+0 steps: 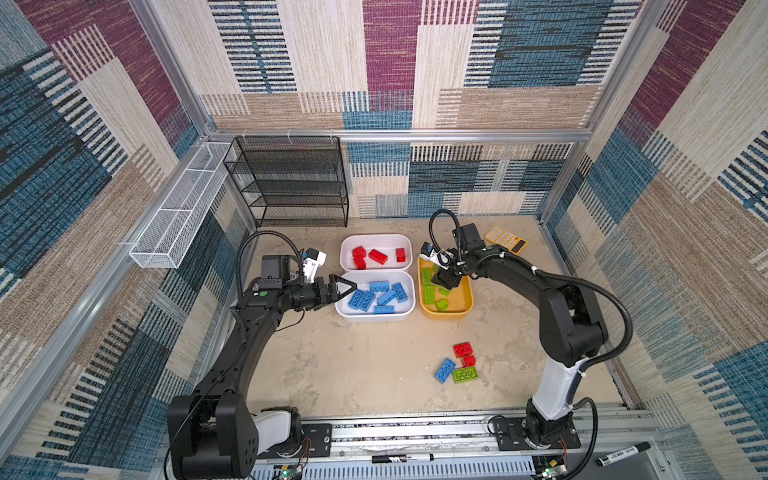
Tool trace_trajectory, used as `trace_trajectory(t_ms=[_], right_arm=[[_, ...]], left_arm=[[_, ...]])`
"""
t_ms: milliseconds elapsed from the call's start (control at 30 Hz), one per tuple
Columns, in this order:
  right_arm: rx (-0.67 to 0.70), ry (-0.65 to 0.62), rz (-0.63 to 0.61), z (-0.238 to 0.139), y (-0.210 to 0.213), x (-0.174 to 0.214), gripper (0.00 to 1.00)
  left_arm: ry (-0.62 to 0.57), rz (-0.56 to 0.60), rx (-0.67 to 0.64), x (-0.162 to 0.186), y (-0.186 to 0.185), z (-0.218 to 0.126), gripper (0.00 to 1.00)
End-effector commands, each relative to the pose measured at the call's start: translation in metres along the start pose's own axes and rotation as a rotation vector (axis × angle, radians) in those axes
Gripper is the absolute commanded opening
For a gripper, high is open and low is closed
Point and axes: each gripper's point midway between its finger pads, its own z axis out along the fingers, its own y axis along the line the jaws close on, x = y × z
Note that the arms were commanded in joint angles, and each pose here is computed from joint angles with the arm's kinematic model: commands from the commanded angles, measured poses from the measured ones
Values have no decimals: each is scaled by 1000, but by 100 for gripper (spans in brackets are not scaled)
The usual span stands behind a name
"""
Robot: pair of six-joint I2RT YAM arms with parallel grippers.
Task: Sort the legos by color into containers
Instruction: 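Carry the lime-green brick into the yellow tray and release it, then move the right gripper down to the pile and grasp the blue brick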
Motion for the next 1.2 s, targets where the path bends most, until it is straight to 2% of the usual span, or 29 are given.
trace_trajectory(t_ms=[0, 233, 433, 600, 733, 867, 1033, 1167], right_arm=[[-88, -61, 11, -29, 37, -6, 76], [-177, -111, -71, -88, 122, 13, 82], [-254, -67, -174, -110, 183, 45, 87], [-340, 34, -294, -103, 222, 85, 87], [-362, 40, -364, -90, 235, 98, 87], [-390, 45, -399, -73, 248, 101, 86], [-345, 40, -439, -51, 247, 98, 86], [-347, 102, -438, -35, 247, 107, 83]], left_arm=[[1, 10, 17, -4, -2, 1, 97], [16, 1, 19, -7, 2, 6, 97], [25, 5, 17, -10, 4, 8, 97], [30, 5, 16, -12, 6, 10, 97], [34, 7, 18, -10, 6, 10, 97], [36, 6, 14, -6, 8, 10, 97], [30, 4, 10, -6, 10, 11, 97], [32, 9, 13, -6, 11, 11, 97]])
